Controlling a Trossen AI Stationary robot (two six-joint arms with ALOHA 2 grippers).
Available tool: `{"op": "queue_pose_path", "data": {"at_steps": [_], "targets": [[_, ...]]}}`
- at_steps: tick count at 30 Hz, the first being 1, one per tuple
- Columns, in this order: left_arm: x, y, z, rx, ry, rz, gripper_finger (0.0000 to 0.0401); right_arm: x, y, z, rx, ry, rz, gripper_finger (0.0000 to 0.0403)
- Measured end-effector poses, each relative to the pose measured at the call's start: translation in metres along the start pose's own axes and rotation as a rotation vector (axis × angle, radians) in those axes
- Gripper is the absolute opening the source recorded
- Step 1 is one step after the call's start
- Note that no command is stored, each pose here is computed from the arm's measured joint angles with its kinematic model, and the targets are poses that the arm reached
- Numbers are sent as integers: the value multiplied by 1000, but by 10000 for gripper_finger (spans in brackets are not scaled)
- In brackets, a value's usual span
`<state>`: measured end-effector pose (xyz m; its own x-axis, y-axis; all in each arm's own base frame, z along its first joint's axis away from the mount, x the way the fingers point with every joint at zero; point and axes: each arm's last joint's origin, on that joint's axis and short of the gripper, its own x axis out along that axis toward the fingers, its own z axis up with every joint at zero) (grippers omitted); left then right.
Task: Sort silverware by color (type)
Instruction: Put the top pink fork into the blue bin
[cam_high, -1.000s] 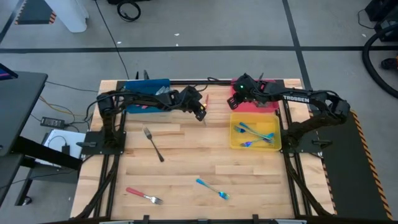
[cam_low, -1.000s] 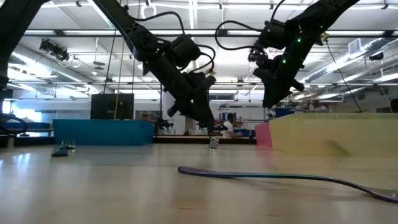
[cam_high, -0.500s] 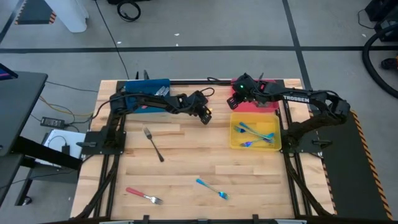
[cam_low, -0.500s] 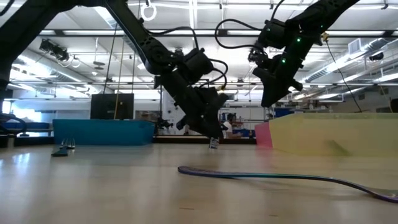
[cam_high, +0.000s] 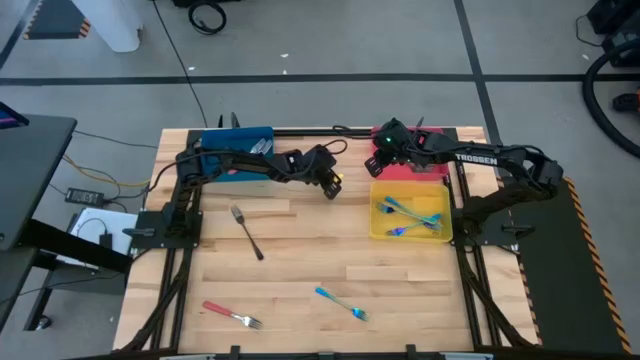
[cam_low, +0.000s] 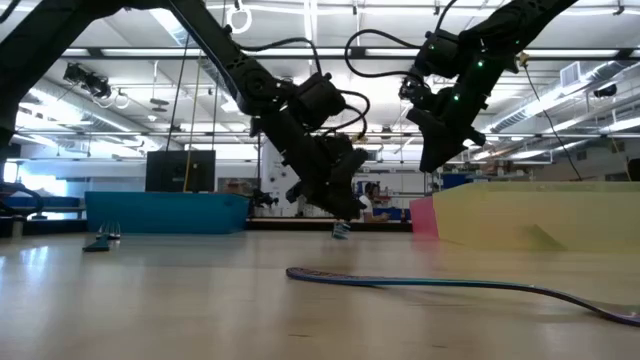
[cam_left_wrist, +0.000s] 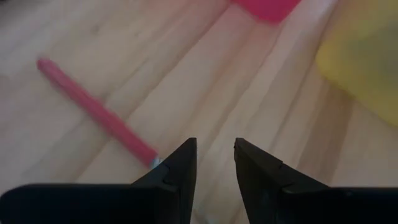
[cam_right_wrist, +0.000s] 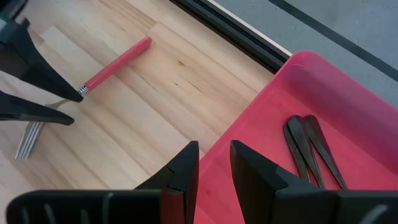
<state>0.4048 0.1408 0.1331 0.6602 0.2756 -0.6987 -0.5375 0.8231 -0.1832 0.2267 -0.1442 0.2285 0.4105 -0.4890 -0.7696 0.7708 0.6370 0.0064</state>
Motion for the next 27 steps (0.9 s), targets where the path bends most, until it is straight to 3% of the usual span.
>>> {"op": "queue_pose_path", "data": {"at_steps": [5, 11, 27], "targets": [[-7, -1, 12, 38, 28, 64, 114, 0, 0, -1, -2, 10, -2, 99], [-8, 8, 7, 5, 99, 173, 114, 0, 0, -2, -5, 25, -4, 99], [-7, 6, 5, -19, 115, 132, 114, 0, -1, -3, -6, 28, -5, 99]]}}
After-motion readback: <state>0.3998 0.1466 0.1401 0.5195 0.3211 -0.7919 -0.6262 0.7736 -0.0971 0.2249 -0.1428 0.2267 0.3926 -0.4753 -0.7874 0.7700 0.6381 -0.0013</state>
